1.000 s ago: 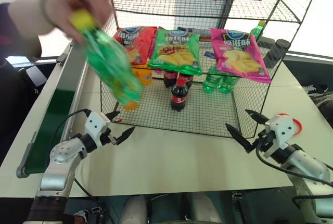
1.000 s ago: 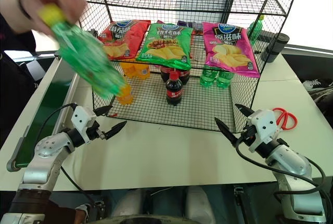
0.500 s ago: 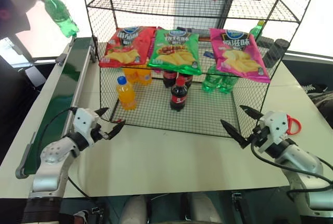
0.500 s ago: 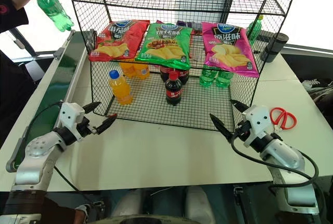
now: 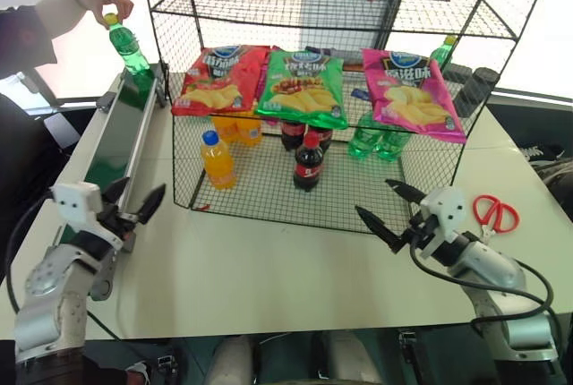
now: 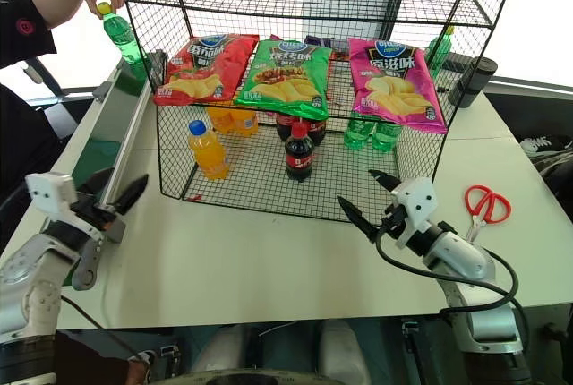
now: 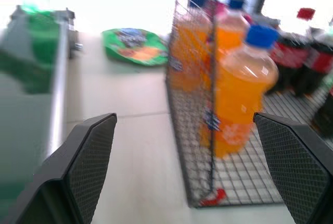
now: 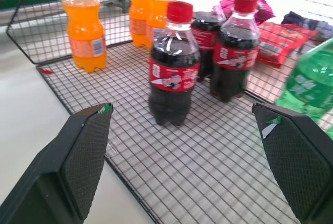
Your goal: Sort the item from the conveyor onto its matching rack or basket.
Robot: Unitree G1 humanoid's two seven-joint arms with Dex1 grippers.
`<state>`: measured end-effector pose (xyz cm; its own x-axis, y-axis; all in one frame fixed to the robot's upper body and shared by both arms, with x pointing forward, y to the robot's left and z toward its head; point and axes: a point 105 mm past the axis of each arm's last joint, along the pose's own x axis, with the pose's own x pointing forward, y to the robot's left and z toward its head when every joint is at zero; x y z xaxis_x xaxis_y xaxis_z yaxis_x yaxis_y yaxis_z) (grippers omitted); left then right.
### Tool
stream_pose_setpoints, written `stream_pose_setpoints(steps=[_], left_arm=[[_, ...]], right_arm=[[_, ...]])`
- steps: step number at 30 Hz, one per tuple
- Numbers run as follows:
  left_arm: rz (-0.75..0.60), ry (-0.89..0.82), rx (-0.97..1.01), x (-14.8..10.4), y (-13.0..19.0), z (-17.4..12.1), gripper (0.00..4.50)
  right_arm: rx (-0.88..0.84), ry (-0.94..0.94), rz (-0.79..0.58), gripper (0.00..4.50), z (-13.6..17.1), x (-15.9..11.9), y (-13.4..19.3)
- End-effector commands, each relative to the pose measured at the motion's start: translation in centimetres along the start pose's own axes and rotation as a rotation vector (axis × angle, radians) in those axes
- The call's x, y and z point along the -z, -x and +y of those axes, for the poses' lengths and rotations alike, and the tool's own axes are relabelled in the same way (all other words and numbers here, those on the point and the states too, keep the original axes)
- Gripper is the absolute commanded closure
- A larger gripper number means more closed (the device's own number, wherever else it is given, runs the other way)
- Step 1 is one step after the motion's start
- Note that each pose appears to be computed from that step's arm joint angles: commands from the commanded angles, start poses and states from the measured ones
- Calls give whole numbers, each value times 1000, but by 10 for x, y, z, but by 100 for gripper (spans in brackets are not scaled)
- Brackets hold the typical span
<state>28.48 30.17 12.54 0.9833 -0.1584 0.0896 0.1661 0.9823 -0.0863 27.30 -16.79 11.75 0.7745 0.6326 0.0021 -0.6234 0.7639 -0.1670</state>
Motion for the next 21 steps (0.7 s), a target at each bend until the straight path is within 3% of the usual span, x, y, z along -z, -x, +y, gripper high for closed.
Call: stream_pose_setpoints(steps=[1, 5, 12, 21], left_arm=[[-34, -72, -193, -8, 4, 33, 0], [-52, -93, -360, -6, 6, 54, 0], [-68, -123, -471, 1, 8, 67, 0], [-99, -100, -525, 5, 8, 71, 0]], right_arm=[[-60, -7, -57, 4, 15, -12, -11], [-144, -31, -99, 4, 42, -18, -26], [-363, -98, -176, 4, 103, -33, -38], [-418, -115, -184, 4, 107, -28, -38]])
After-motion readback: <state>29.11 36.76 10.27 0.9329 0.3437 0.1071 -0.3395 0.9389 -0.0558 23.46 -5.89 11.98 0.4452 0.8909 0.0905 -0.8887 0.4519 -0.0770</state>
